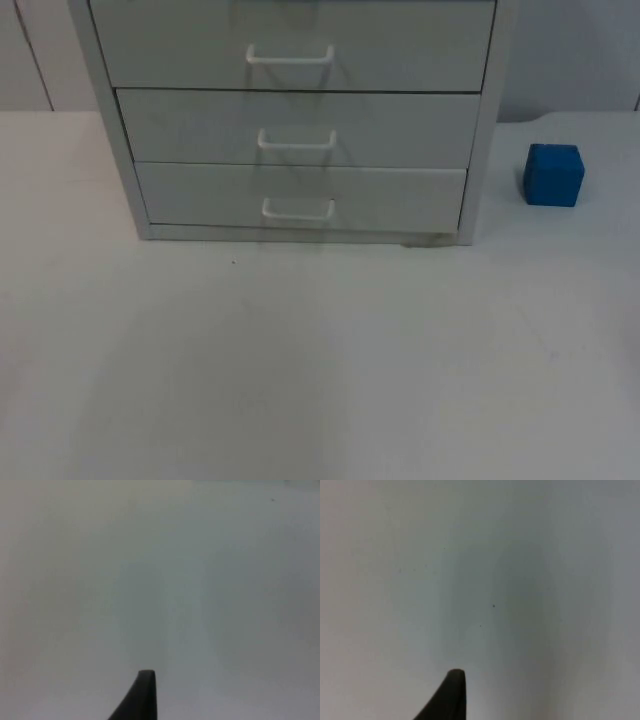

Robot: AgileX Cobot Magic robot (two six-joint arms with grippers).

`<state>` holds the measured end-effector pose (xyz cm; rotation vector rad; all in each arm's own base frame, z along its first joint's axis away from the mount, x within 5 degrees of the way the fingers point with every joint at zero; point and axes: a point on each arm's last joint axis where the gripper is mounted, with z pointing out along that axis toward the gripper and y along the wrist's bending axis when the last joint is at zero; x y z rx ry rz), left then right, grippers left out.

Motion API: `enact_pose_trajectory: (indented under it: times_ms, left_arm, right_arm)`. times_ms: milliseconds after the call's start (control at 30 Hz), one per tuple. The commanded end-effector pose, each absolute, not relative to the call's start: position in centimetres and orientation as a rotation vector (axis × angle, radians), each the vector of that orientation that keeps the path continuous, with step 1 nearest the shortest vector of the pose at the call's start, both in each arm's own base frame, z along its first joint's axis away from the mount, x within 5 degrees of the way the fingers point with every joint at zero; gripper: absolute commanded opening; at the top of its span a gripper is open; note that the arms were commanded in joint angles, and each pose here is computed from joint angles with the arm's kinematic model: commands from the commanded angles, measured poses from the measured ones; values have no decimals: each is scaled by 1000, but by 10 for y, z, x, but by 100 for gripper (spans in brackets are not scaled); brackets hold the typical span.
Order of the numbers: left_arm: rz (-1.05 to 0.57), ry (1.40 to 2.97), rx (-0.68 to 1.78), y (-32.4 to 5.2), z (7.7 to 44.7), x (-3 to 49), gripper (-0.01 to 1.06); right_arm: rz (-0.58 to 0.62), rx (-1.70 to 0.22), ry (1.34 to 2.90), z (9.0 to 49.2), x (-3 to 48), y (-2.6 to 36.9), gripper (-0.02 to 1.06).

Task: Open the drawer with the left hand, place the block into the drawer with the right hand, then close the drawer with the left hand.

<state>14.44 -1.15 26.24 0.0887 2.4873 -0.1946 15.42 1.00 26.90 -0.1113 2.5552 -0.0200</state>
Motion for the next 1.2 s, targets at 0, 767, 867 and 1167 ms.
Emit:
enact_pose_trajectory:
  times_ms: [0,767,867,1167]
  left_arm:
    - [-247,2466,172,-17,270,154,88]
    - [186,1868,1586,-148,239,226,71]
    - [206,1803,1657,-163,216,238,71]
    - [194,1713,1761,-189,165,265,69]
  right_arm:
    - [-13,-116,2530,272,155,11,103]
    - [-12,-115,2528,272,155,11,103]
    - [-12,-115,2528,272,155,11,103]
    - [-11,-115,2524,273,156,11,103]
